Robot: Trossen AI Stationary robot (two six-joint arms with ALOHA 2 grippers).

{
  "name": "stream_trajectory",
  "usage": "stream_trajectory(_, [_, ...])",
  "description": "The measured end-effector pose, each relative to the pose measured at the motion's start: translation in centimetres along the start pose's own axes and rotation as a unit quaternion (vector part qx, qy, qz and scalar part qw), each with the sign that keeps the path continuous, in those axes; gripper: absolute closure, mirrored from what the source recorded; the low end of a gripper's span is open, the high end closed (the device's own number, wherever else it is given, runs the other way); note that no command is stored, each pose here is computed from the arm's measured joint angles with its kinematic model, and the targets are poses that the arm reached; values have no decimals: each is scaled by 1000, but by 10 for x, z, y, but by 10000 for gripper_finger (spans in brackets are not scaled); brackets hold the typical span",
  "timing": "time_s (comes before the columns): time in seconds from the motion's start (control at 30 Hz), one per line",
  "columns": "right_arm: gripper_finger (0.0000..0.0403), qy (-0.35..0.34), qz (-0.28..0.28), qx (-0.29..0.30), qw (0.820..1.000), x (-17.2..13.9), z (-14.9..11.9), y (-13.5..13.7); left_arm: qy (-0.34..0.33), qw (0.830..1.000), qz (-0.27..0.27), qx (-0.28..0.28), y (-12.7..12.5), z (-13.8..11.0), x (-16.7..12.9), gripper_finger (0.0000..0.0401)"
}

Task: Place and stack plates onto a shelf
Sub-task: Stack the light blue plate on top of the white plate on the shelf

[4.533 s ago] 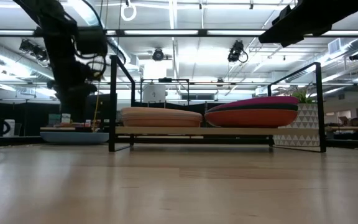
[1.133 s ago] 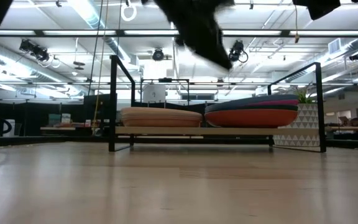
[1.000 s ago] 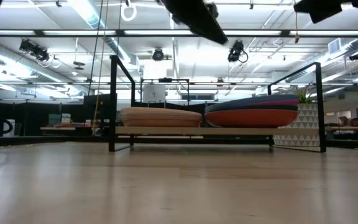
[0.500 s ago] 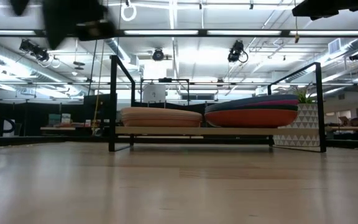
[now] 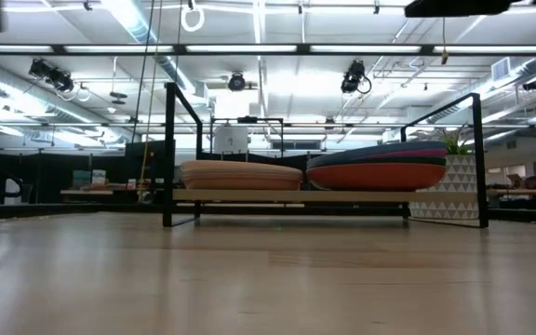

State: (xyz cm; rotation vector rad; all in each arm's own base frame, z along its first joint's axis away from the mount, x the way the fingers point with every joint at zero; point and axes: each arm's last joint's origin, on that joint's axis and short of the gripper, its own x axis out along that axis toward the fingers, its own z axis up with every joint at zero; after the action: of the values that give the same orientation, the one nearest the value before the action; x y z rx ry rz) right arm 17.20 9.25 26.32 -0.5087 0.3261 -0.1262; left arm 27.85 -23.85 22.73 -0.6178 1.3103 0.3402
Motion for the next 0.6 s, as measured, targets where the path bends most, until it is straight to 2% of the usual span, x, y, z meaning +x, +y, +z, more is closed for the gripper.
stream_trajectory(0.17, [308, -16, -16, -22, 1000, 10, 3, -13, -4, 992, 32, -122, -4, -17, 19, 237])
stream_trajectory(0.33, [308, -30, 30, -38, 998, 19, 1, -22, 26, 976, 64, -209, -5, -29, 38, 237])
stream_trajectory(0.47, [308, -38, 64, -47, 996, 24, -2, -27, 46, 962, 81, -258, -5, -32, 47, 237])
stream_trajectory(0.6, [308, -37, 76, -48, 995, 27, -5, -31, 48, 955, 98, -277, -5, -34, 56, 237])
